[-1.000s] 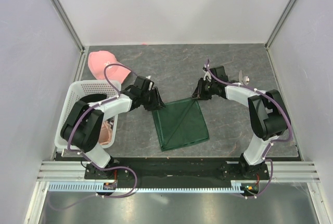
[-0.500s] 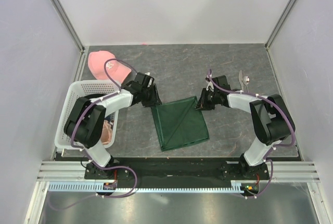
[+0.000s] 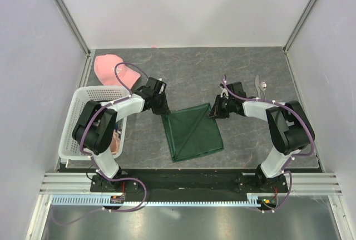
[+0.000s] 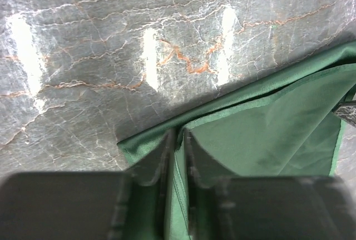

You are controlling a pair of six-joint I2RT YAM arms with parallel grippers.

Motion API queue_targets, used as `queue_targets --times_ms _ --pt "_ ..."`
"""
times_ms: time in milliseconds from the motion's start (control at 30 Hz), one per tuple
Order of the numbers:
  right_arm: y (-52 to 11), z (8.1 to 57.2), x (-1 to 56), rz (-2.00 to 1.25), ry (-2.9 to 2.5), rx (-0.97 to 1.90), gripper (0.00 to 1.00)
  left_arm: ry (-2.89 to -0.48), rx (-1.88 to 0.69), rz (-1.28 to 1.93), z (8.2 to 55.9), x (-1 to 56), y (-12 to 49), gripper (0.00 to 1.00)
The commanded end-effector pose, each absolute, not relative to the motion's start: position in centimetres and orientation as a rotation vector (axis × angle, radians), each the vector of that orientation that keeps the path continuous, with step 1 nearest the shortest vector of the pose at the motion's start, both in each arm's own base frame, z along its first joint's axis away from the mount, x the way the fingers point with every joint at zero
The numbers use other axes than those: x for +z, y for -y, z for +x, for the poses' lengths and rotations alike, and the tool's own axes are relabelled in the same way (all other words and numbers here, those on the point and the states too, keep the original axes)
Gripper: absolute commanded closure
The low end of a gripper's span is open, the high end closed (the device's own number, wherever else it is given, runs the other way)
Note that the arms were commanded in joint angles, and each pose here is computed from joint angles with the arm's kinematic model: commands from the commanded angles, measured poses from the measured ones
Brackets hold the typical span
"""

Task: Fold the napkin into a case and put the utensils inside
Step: Smooth out the upper triangle-folded napkin at the center of the board.

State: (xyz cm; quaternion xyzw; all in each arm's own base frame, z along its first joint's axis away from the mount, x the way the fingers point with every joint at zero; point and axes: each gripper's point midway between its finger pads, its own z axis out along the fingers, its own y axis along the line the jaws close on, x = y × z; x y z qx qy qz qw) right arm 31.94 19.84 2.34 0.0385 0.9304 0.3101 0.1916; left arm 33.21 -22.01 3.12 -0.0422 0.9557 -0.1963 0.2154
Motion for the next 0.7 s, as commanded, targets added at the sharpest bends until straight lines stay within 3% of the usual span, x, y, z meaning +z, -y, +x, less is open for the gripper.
queue_targets --times_ms 0,167,667 --pt "-19.8 32.3 1.8 0.121 -2.602 0.861 0.96 -2.588 -0.52 -0.087 34.1 5.1 21.5 0.9" --pt "-19.6 32.3 1.5 0.135 -2.607 0.849 0.96 -2.587 -0.523 -0.097 33.3 5.5 21.2 0.98" --pt "-21.3 35.5 8.0 0.094 -2.468 0.933 0.97 -2.65 -0.506 -0.113 32.3 3.0 20.9 0.98"
